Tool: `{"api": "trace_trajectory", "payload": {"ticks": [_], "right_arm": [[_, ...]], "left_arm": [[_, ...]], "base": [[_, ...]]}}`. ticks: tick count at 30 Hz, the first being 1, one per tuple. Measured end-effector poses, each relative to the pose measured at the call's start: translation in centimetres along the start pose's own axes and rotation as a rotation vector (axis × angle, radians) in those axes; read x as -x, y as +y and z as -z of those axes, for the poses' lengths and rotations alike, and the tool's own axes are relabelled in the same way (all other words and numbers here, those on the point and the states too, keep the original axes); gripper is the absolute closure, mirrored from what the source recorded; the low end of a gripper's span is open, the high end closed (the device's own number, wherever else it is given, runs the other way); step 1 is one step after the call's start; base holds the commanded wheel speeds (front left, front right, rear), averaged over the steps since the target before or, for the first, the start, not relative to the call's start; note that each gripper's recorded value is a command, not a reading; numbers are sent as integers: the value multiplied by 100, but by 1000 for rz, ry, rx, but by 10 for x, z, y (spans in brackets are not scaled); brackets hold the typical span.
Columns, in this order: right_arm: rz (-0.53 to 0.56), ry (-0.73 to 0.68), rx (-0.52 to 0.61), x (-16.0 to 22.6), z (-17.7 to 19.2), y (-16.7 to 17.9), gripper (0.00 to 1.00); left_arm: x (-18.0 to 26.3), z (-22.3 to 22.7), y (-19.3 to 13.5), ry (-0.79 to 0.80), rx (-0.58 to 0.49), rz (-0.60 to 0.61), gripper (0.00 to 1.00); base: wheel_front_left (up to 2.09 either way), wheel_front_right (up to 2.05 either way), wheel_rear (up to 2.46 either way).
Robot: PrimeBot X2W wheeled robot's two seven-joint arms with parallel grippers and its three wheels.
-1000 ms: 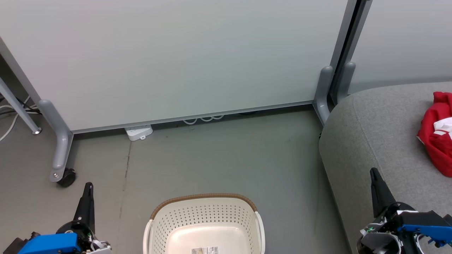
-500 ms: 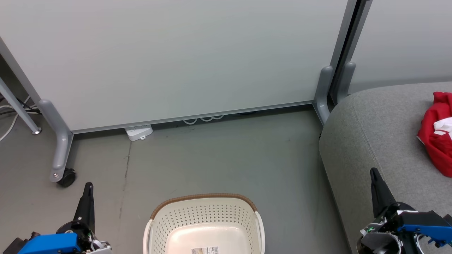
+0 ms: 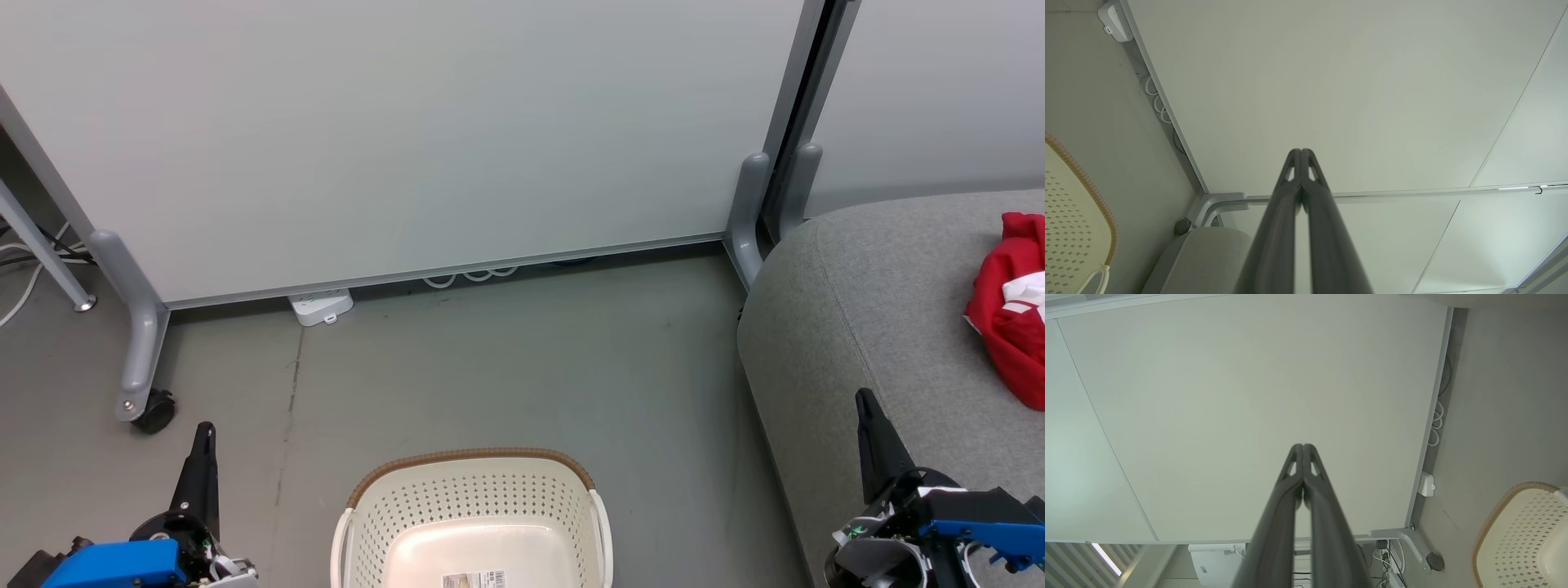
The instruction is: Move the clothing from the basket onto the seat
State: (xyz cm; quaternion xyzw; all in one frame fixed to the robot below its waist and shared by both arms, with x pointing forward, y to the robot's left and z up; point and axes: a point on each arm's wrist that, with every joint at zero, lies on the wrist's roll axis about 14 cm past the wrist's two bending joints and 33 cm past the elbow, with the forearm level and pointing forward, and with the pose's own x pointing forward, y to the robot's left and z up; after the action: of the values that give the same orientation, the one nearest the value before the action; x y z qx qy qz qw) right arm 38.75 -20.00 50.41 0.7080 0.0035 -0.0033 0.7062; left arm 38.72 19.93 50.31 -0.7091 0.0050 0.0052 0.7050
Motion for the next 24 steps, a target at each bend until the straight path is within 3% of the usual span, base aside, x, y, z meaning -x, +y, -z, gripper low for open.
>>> {"api": "trace_trajectory", "payload": {"ticks": [24], "right_arm": [[0, 0, 0, 0, 0, 0, 100]], "left_arm": [[0, 0, 0, 0, 0, 0, 100]], "base": [[0, 0, 0]]}}
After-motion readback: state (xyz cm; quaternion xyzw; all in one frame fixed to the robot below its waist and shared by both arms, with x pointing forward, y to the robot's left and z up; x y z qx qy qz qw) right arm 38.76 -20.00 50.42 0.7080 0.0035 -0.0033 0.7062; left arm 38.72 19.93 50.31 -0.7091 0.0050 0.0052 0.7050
